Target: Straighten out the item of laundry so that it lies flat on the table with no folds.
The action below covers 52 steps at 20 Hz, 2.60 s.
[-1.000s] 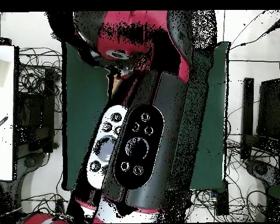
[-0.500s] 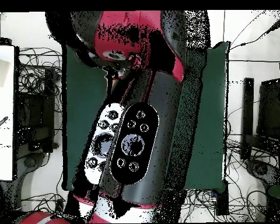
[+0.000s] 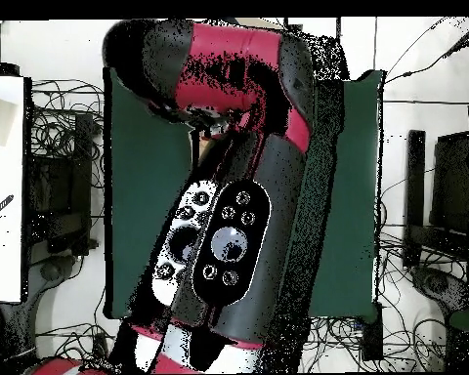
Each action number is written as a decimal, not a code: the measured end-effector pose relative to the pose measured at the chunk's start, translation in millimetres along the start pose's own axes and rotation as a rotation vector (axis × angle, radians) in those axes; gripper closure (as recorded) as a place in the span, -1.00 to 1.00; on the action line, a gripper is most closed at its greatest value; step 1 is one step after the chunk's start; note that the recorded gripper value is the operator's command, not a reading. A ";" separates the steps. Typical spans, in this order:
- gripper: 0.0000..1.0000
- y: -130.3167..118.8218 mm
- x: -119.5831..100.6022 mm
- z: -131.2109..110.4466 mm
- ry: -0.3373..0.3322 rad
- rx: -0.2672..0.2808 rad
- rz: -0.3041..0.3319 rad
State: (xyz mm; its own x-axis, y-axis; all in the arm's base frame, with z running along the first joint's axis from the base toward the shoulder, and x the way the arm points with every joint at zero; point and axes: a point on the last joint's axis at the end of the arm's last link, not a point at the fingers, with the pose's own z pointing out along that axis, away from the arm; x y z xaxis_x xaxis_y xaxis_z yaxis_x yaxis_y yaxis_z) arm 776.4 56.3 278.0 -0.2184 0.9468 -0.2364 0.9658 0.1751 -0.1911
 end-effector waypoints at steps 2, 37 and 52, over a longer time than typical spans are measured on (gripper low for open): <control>1.00 -3.8 -2.3 12.8 -0.002 -0.003 0.007; 1.00 -88.1 -90.0 79.4 0.071 0.079 0.185; 1.00 -87.1 -100.9 102.8 0.067 0.038 0.192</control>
State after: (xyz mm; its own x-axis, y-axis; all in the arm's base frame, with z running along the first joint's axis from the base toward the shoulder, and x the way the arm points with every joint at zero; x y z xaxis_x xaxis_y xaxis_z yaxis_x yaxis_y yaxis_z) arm 700.0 -82.1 220.5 -0.0196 0.9779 -0.2084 0.9827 -0.0196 -0.1843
